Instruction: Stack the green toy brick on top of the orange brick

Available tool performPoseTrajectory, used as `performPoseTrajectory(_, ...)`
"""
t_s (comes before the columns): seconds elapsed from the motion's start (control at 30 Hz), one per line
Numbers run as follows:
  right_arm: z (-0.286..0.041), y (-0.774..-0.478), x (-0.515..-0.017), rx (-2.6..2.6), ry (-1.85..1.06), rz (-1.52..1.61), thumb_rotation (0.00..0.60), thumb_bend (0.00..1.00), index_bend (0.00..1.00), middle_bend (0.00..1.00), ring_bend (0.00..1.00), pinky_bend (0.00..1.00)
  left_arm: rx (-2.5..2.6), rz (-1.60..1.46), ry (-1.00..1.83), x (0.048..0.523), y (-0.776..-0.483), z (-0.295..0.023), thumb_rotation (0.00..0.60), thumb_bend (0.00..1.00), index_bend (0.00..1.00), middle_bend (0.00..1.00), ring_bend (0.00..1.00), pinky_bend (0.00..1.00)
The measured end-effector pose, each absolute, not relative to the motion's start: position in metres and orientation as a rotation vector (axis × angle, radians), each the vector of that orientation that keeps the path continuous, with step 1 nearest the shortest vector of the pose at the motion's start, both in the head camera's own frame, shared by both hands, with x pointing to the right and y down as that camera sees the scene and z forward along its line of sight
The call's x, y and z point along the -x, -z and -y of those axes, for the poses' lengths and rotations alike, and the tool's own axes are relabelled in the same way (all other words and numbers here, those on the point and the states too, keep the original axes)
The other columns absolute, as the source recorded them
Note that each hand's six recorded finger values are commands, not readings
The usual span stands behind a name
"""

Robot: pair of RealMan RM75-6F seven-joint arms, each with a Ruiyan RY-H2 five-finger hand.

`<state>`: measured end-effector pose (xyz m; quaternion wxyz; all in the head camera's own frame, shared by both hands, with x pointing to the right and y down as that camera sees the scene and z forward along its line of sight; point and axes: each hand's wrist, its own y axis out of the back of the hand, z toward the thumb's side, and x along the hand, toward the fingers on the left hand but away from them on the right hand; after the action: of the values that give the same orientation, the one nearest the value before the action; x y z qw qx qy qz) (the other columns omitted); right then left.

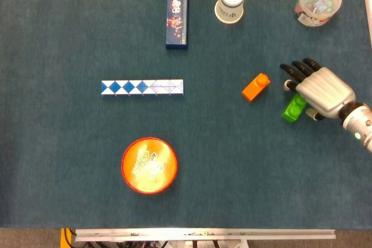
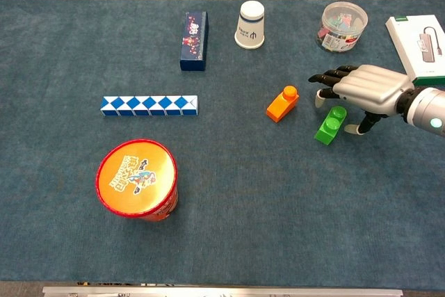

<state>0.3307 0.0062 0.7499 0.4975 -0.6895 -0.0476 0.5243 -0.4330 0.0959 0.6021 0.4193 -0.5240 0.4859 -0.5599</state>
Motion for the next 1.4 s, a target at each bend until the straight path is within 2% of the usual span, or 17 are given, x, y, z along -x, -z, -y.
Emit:
performPoseTrajectory(0.47, -0.013, -0.751, -0.325, 1.697, -1.240, 0.106, 0.600, 0.23, 0.31, 0.00, 0.00, 0.09, 1.312, -1.220, 1.401, 0.433, -0.601, -0.096, 0.600, 0.06, 0.50, 0.51, 0.34, 0.43)
performPoseTrajectory(1.07, -0.010, -0.753, -0.327, 1.687, -1.245, 0.124, 0.600, 0.23, 0.58, 0.00, 0.00, 0.09, 1.315, -1.225, 1.396, 0.433, -0.600, -0.096, 0.600, 0.06, 0.50, 0.51, 0.34, 0.43)
performPoseTrajectory(1.4, -0.010, -0.743, -0.323, 1.712, -1.221, 0.169, 0.600, 0.23, 0.62, 0.01, 0.00, 0.09, 1.314, -1.224, 1.397, 0.433, -0.600, -0.096, 0.600, 0.06, 0.50, 0.51, 0.34, 0.43)
